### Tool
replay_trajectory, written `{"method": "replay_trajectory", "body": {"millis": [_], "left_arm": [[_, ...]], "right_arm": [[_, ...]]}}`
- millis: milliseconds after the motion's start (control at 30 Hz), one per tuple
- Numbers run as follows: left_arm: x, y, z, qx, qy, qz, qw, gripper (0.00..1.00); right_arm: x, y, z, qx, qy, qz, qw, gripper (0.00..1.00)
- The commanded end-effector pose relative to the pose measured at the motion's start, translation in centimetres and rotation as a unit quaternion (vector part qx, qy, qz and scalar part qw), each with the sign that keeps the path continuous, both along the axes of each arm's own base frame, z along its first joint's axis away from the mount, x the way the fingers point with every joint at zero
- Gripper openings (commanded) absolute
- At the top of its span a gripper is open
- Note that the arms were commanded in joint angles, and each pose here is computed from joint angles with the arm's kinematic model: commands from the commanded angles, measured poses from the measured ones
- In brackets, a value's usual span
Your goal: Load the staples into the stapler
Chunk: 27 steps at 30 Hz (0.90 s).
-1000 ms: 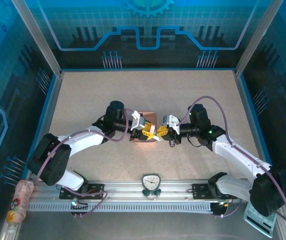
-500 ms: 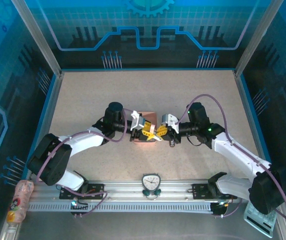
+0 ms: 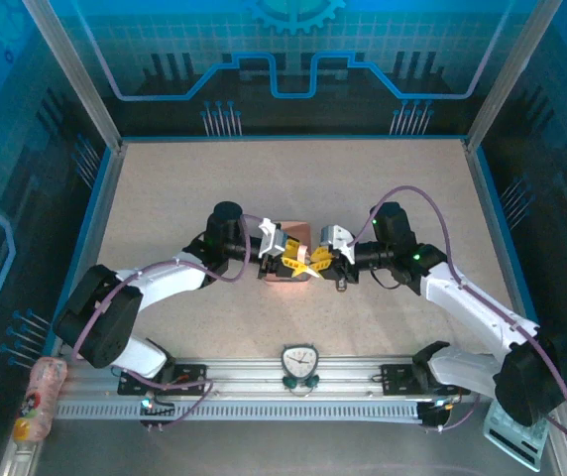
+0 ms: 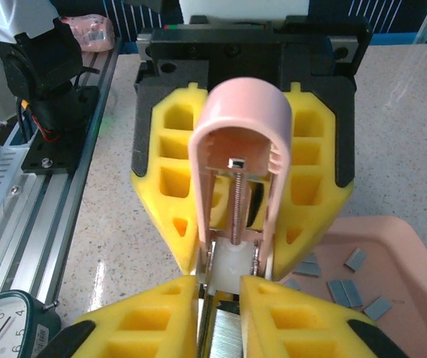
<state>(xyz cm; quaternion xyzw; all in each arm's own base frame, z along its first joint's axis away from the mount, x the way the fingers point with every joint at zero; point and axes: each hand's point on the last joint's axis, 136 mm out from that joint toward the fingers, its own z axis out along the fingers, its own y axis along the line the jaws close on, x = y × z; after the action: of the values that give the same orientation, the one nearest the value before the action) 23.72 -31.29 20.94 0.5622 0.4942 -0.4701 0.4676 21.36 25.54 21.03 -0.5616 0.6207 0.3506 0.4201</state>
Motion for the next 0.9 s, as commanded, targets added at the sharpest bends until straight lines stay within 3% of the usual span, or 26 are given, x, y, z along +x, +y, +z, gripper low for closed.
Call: {"method": "replay_trajectory", "body": {"millis": [0,300,533,667,867], "left_arm": [[-0.3,-0.1,1.0,-0.015,-0.026,-0.014,0.999,0.28],[-0.7,0.3,-0.1,0.011,-0.042,-0.017,0.999,0.29],[-1.4,0.5,-0.4,0.012,-0.065,-0.030,0.997,0.28],[-1.5,0.4,-0.3,0.010,-0.072,-0.032,0.997,0.28],[-1.7,0.4,-0.1,0.008,-0.074,-0.036,0.997,0.28]], "right_arm": [[-1.0,0.0,0.9,0.011,0.009,0.009,1.000,0.21],[0.5,-2.0,2.1,0.041,0.035,-0.066,0.996,0.25],[-0.3,-2.6,0.3,0.005,0.046,-0.072,0.996,0.29],[-0.6,-2.2,-0.6,-0.008,0.089,-0.070,0.994,0.29],[-0.5,-1.3,-1.3,-0.015,0.097,-0.057,0.994,0.27]]}}
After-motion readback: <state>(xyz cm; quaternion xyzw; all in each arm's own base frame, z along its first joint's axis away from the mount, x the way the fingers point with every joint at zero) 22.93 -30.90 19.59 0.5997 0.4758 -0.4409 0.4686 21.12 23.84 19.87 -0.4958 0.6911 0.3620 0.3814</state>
